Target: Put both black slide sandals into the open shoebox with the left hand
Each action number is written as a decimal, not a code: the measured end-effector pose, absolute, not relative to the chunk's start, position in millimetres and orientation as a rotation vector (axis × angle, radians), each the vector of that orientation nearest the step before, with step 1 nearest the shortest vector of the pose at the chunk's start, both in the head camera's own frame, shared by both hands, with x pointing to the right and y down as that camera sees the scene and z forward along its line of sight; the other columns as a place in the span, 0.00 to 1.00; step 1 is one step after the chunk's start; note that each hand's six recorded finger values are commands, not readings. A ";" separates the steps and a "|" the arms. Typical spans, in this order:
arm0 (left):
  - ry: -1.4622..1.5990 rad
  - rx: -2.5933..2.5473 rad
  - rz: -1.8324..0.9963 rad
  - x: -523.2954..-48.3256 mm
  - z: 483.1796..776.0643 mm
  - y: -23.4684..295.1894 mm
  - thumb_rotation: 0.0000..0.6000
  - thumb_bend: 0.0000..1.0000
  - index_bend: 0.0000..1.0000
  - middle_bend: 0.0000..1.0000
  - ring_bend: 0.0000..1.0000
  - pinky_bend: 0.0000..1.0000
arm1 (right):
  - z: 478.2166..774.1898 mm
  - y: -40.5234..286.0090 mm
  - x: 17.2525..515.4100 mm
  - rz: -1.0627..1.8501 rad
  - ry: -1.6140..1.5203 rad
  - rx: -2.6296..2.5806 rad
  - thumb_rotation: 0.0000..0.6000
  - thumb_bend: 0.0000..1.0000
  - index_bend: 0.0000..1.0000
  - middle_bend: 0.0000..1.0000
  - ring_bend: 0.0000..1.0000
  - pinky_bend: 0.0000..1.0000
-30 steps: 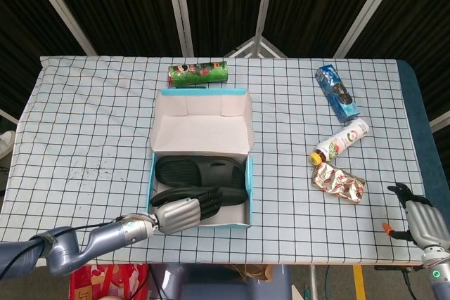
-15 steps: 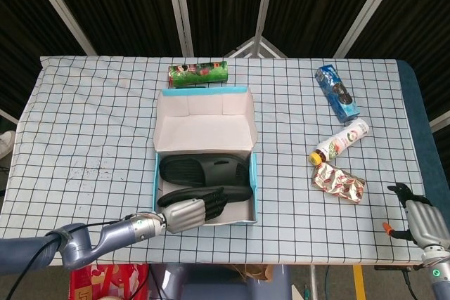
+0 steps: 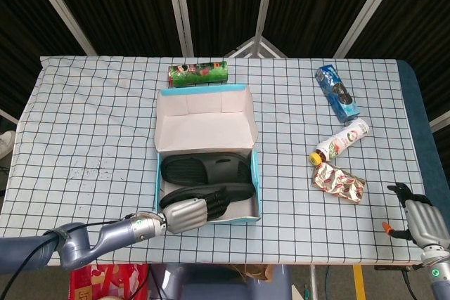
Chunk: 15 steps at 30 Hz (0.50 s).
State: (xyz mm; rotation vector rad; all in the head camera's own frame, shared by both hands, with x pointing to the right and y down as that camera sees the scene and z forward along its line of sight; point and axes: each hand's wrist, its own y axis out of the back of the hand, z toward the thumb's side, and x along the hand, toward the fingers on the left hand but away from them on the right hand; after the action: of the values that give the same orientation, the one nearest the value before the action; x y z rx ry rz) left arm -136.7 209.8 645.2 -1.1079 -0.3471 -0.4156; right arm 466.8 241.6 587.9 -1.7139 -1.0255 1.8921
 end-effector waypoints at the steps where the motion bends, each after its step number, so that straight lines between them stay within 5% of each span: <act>1: -0.351 -1.110 -0.417 -137.5 644.6 210.1 1.00 0.19 0.01 0.00 0.00 0.00 | 587.9 241.6 466.7 1.891 -1.026 -1.715 1.00 0.29 0.18 0.11 0.23 0.14; 15: -0.412 -1.089 -0.422 -138.2 625.5 215.6 1.00 0.15 0.00 0.00 0.00 0.00 | 587.6 241.4 466.7 1.891 -1.025 -1.708 1.00 0.29 0.18 0.11 0.23 0.14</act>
State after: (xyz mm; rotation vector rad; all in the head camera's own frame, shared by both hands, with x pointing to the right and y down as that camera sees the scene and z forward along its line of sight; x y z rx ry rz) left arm -138.2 215.6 625.5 -1.0895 -0.4116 -0.4222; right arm 466.7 241.4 587.6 -1.7081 -1.0245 1.8911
